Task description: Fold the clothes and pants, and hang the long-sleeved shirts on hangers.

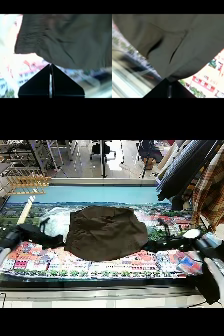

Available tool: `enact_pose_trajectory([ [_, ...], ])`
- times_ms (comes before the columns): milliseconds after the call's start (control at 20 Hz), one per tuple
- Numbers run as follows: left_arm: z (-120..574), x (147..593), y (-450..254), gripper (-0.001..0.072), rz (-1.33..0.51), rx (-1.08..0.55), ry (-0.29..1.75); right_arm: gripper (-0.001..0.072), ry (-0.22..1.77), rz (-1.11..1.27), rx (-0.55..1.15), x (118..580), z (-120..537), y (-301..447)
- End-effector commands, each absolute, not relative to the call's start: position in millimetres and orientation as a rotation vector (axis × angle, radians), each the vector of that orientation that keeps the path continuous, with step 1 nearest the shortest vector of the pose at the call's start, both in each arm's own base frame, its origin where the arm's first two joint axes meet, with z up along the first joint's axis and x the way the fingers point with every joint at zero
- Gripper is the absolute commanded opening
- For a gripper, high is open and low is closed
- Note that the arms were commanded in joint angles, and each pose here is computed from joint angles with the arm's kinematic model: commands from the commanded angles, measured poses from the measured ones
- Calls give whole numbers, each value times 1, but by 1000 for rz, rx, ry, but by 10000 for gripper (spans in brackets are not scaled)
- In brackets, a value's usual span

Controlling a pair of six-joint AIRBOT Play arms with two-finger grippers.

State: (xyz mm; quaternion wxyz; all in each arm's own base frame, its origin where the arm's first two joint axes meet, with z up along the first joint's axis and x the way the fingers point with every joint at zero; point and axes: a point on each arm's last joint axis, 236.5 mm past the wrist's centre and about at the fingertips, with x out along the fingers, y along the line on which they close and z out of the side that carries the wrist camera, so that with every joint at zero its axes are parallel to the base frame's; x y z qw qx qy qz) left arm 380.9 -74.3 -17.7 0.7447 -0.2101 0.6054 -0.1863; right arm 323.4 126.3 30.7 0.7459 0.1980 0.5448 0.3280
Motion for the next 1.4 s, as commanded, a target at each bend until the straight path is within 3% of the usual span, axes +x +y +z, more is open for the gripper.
enact_pose_trajectory([
  [0, 103, 360, -80, 4, -609, -247, 1145, 11, 1017, 727, 172, 291, 129, 117],
  [200, 216, 322, -92, 8, -635, -77, 893, 11, 542, 574, -70, 276, 276, 102],
  [250, 219, 311, -100, 78, -655, -67, 896, 11, 499, 565, -81, 271, 291, 102],
  [300, 215, 301, -112, 365, -680, -77, 920, 12, 506, 564, -68, 269, 291, 103],
  [350, 204, 294, -124, 558, -694, -118, 970, 12, 550, 569, -45, 268, 282, 104],
  [550, 101, 260, -187, 564, -742, -250, 1226, 12, 716, 598, 27, 272, 239, 105],
  [800, -23, 239, -239, 610, -450, -543, 1383, 12, 831, 607, 78, 273, 193, 105],
  [1350, -95, 242, -294, 608, -359, -666, 1670, 13, 752, 624, -29, 285, 193, 101],
])
